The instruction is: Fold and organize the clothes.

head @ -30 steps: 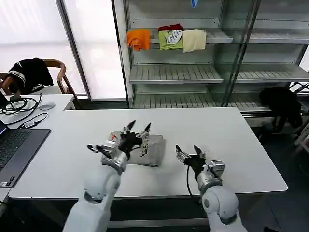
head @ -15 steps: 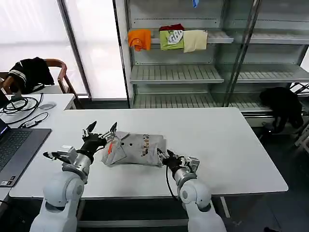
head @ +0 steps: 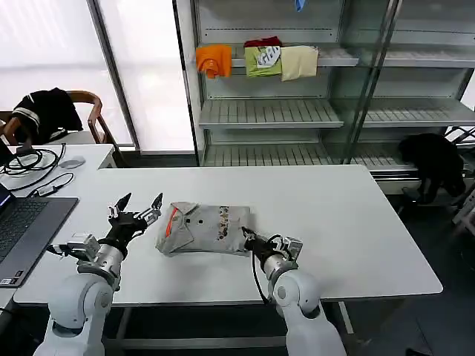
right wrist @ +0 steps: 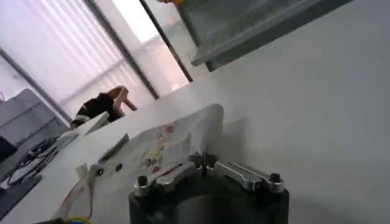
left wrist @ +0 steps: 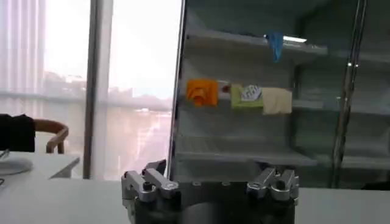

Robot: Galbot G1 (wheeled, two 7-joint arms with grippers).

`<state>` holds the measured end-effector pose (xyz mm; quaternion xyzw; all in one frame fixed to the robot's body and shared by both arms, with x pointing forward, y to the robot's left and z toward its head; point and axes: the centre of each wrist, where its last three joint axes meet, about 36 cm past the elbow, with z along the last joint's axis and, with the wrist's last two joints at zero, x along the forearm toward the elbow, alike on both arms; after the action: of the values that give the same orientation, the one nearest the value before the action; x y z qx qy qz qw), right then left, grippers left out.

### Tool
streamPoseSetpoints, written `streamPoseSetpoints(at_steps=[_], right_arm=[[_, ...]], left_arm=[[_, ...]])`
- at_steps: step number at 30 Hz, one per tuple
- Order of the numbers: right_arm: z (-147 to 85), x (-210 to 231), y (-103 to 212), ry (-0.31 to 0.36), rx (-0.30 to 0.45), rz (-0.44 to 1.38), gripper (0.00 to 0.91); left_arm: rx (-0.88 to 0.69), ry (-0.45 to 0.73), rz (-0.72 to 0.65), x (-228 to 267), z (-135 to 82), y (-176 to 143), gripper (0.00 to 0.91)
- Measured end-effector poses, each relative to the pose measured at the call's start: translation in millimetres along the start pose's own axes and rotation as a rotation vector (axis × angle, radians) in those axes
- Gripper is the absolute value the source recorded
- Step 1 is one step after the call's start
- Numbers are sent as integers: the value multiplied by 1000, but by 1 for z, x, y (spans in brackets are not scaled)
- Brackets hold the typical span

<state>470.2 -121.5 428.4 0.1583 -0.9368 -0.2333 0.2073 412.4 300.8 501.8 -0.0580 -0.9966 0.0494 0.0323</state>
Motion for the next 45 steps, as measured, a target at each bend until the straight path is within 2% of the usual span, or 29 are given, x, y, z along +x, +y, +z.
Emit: streamPoseSetpoints(at_steps=[15,16,17,20,25,33,37,45], right_arm=[[-24,18,-12,-75,-61,53,0],[-25,19,-13,-80,-63,59,494],[-26,21,-15,-84,-66,69,907],[-29,24,-23,-92,-56,100,907],[-34,34,-42,-104,49,183,907],[-32,56,-58,-128,338,325,907],[-42,69,-68,-162,480,392,907],[-60,93,-97,-158,667,495,907]], left_arm=[[13,8,16,4,10,2,907],[15,11,18,3,11,1,907],[17,15,18,3,13,1,907],[23,29,18,2,18,0,907],[26,49,11,3,26,-1,907],[19,80,-26,3,38,6,907],[10,94,-48,5,45,11,907],[-32,70,-73,7,55,20,907]])
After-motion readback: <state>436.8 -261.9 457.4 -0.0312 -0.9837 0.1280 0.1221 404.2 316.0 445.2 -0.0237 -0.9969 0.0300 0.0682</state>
